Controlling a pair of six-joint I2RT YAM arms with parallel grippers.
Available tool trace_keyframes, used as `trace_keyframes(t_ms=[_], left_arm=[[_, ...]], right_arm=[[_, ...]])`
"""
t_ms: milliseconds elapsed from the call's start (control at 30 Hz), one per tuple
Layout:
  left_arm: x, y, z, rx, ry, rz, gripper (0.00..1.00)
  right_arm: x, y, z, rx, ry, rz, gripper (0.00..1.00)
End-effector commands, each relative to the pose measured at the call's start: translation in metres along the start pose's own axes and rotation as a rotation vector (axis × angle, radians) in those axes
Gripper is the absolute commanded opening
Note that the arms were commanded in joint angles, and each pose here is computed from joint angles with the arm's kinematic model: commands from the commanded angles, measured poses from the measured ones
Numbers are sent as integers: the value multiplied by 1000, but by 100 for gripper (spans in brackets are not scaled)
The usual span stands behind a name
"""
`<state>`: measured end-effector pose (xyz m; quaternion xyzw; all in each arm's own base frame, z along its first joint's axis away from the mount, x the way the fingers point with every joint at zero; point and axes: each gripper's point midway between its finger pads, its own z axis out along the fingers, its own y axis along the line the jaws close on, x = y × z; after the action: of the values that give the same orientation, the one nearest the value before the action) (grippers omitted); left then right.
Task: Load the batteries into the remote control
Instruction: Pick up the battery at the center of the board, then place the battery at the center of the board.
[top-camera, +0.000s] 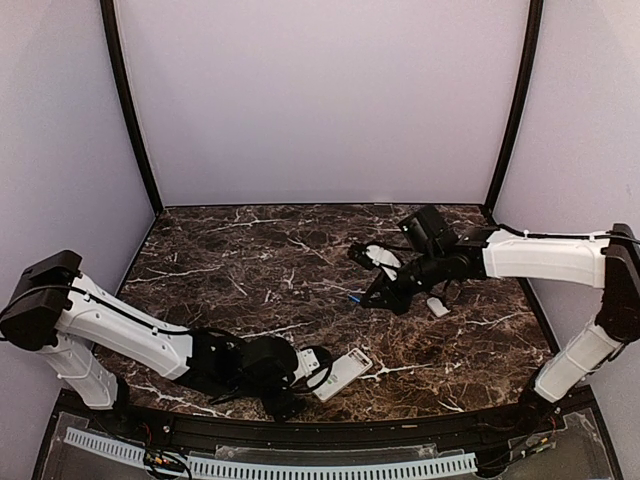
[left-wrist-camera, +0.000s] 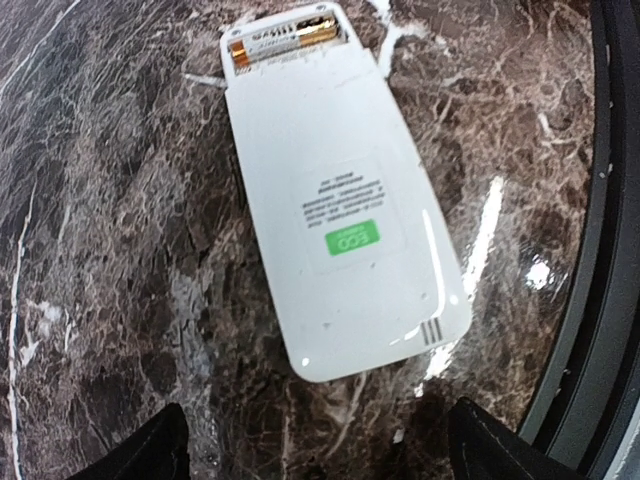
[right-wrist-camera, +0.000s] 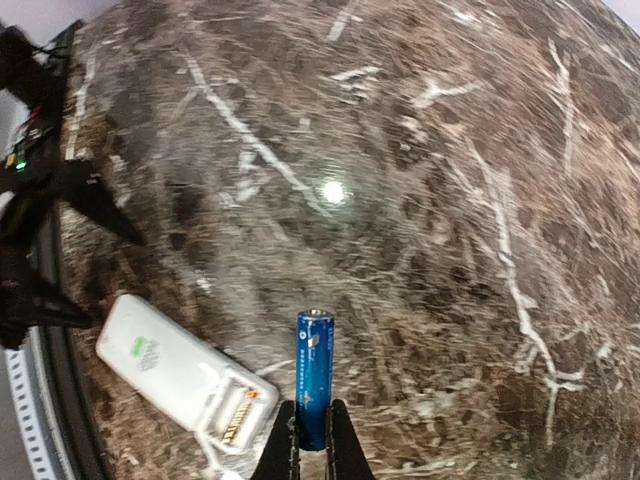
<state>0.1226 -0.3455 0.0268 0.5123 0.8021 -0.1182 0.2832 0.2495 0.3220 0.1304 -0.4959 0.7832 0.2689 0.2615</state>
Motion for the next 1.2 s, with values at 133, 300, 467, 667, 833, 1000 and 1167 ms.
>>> trace_keyframes(t_ms=[133,300,467,667,833,1000,1167], left_arm=[[-25,-10,-4,58,-117,-7,89],[-27,-9,3,47,-138,-15,90],[-20,-9,15,33,-127,-3,90],[-11,-7,26,15,-101,-6,89],[-12,-5,25,13,-111,-16,88],[-35,-10,6,52,-193,-14,88],[-72,-20,-29,134,-344,17,88]], right_arm=[[-43,62,-47,-151,-270,-170,0],[-41,72,-64,-149,-314,-190,0],[-42,75,-74,-157,-290,-98,0],[-33,101,-84,-264,-321,-36,0],[-46,115,-106,-314,-411,-42,0],[-57,127,-119,-383,-442,-62,0],[-66,145,-135,-481,-472,-99,0]])
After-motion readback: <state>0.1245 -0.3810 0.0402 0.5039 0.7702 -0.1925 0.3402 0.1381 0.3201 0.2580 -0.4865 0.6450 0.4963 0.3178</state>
